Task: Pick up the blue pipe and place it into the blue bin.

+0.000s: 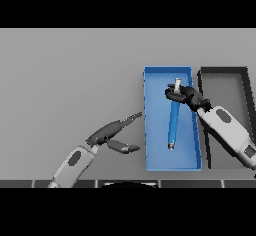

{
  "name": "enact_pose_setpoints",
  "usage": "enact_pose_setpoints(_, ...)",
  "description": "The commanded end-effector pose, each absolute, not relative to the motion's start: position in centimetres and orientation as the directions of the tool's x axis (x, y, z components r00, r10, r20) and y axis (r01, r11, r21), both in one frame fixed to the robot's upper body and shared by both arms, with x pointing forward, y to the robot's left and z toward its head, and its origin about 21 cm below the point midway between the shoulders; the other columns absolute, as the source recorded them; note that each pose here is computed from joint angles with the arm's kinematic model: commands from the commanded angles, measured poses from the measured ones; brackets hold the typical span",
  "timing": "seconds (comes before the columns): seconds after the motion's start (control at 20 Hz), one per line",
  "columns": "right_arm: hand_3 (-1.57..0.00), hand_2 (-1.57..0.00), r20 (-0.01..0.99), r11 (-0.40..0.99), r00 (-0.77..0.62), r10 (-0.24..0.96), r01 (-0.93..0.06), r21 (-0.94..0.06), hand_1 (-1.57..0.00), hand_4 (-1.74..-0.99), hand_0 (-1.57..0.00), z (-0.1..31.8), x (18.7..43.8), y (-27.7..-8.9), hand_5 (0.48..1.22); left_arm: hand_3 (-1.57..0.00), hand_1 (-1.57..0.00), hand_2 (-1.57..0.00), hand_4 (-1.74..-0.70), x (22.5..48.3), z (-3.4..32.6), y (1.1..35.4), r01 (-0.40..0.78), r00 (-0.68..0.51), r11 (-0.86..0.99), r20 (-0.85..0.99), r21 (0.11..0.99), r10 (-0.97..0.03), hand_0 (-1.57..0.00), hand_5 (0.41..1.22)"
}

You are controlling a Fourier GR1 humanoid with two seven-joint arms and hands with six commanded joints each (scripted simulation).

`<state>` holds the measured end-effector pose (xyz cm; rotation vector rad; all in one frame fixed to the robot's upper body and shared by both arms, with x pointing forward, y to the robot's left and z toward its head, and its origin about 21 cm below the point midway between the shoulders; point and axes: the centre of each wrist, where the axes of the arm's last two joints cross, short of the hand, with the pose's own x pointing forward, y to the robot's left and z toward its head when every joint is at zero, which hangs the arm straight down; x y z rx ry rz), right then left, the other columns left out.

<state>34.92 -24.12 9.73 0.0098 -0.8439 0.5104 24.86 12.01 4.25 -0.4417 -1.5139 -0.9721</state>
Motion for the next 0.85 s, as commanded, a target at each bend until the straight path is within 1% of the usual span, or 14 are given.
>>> enact_pose_setpoints(0.0,-0.10,-0.12,0.702,0.868,0.549,0.454,-0.451,-0.208,-0.12,-1.131,-0.14,9.1,34.9,-24.4,0.857,0.00,0.00,0.00,-0.90,25.0,4.0,12.3,0.749,-0.206,0.577,0.942,0.326,-0.265,0.00,0.450)
enact_pose_setpoints(0.05,-0.08,-0.09,0.687,0.861,0.552,0.472,-0.458,-0.224,-0.10,-1.125,-0.11,8.8,34.8,-24.3,0.821,0.00,0.00,0.00,-0.90,25.1,4.0,12.3,0.749,-0.207,0.576,0.942,0.327,-0.265,0.00,0.450)
enact_pose_setpoints(0.1,-0.06,-0.08,0.687,0.854,0.543,0.483,-0.464,-0.234,-0.08,-1.126,-0.09,8.6,34.8,-24.4,0.794,0.00,0.00,0.00,-0.90,24.7,4.0,11.8,0.755,-0.206,0.572,0.944,0.321,-0.257,0.00,0.453)
enact_pose_setpoints(0.15,-0.05,-0.06,0.690,0.860,0.546,0.476,-0.454,-0.234,-0.06,-1.125,-0.07,8.3,34.8,-24.1,0.764,0.00,0.00,0.00,-0.91,24.6,3.9,11.6,0.758,-0.200,0.570,0.945,0.317,-0.259,0.00,0.455)
enact_pose_setpoints(0.2,-0.04,-0.05,0.681,0.859,0.551,0.482,-0.449,-0.245,-0.05,-1.124,-0.06,8.2,34.8,-24.3,0.738,0.00,0.00,0.00,-0.91,24.7,3.9,11.6,0.754,-0.198,0.575,0.944,0.318,-0.262,0.00,0.457)
enact_pose_setpoints(0.3,-0.02,-0.03,0.682,0.859,0.547,0.485,-0.442,-0.258,-0.03,-1.122,-0.04,8.1,34.9,-24.2,0.705,0.00,0.00,0.00,-0.91,25.0,3.9,11.6,0.748,-0.195,0.583,0.944,0.318,-0.265,0.00,0.459)
enact_pose_setpoints(0.35,-0.02,-0.02,0.700,0.866,0.539,0.469,-0.436,-0.244,-0.03,-1.120,-0.03,8.3,34.9,-24.5,0.702,0.00,0.00,0.00,-0.91,24.9,3.9,11.5,0.748,-0.194,0.582,0.944,0.318,-0.266,0.00,0.460)
enact_pose_setpoints(0.4,-0.02,-0.02,0.701,0.865,0.538,0.468,-0.440,-0.241,-0.02,-1.119,-0.02,8.5,34.9,-24.6,0.695,0.00,0.00,0.00,-0.92,24.9,3.9,11.7,0.749,-0.205,0.581,0.945,0.319,-0.254,0.00,0.462)
enact_pose_setpoints(0.55,-0.01,-0.01,0.693,0.864,0.543,0.475,-0.436,-0.251,-0.01,-1.132,-0.01,8.8,35.1,-24.8,0.675,0.00,0.00,0.00,-0.92,25.0,3.8,11.9,0.751,-0.195,0.580,0.945,0.316,-0.263,0.00,0.466)
enact_pose_setpoints(0.7,-0.01,-0.01,0.703,0.860,0.532,0.472,-0.453,-0.234,-0.01,-1.129,-0.01,8.5,35.1,-24.5,0.674,0.00,0.00,0.00,-0.92,24.5,3.7,11.0,0.760,-0.191,0.574,0.949,0.305,-0.251,0.00,0.467)
enact_pose_setpoints(0.8,-0.01,-0.01,0.709,0.862,0.531,0.463,-0.455,-0.223,-0.01,-1.129,-0.01,7.8,34.9,-24.5,0.677,0.00,0.00,0.00,-0.92,25.0,3.7,11.1,0.754,-0.185,0.580,0.947,0.308,-0.262,0.00,0.468)
